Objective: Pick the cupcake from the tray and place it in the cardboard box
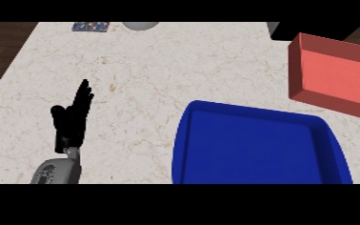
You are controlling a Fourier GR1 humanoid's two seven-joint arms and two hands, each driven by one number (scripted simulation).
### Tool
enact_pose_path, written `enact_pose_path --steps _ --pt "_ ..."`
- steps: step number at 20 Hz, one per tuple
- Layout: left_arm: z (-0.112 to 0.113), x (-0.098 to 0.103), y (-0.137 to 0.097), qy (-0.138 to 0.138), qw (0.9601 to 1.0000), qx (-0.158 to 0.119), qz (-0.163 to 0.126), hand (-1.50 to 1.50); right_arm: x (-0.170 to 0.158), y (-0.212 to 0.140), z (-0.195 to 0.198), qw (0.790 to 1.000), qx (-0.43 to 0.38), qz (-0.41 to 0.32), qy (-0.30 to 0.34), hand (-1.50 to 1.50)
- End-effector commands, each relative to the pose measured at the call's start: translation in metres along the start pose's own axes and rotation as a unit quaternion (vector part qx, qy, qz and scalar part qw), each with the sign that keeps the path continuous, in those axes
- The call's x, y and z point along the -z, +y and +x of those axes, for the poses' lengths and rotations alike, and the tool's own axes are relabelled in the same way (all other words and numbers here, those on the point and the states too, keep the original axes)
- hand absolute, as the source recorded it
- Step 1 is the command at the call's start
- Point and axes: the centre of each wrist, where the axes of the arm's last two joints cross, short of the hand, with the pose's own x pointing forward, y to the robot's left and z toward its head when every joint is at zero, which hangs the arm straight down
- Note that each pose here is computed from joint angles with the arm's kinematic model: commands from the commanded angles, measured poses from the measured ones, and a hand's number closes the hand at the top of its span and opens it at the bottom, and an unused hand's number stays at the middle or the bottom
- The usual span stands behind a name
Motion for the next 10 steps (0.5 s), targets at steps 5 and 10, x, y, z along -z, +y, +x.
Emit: enact_pose_path --steps 5,10 --pt "0.009 -0.001 -0.009 0.003 1.0 0.002 -0.009 0.0 0.03 0.037 -0.025 0.994 0.062 0.047 0.076 -1.5" --pt "0.002 0.001 -0.002 -0.002 1.0 -0.001 -0.006 0.0 0.028 0.043 -0.038 0.986 0.158 0.038 0.038 -1.5"
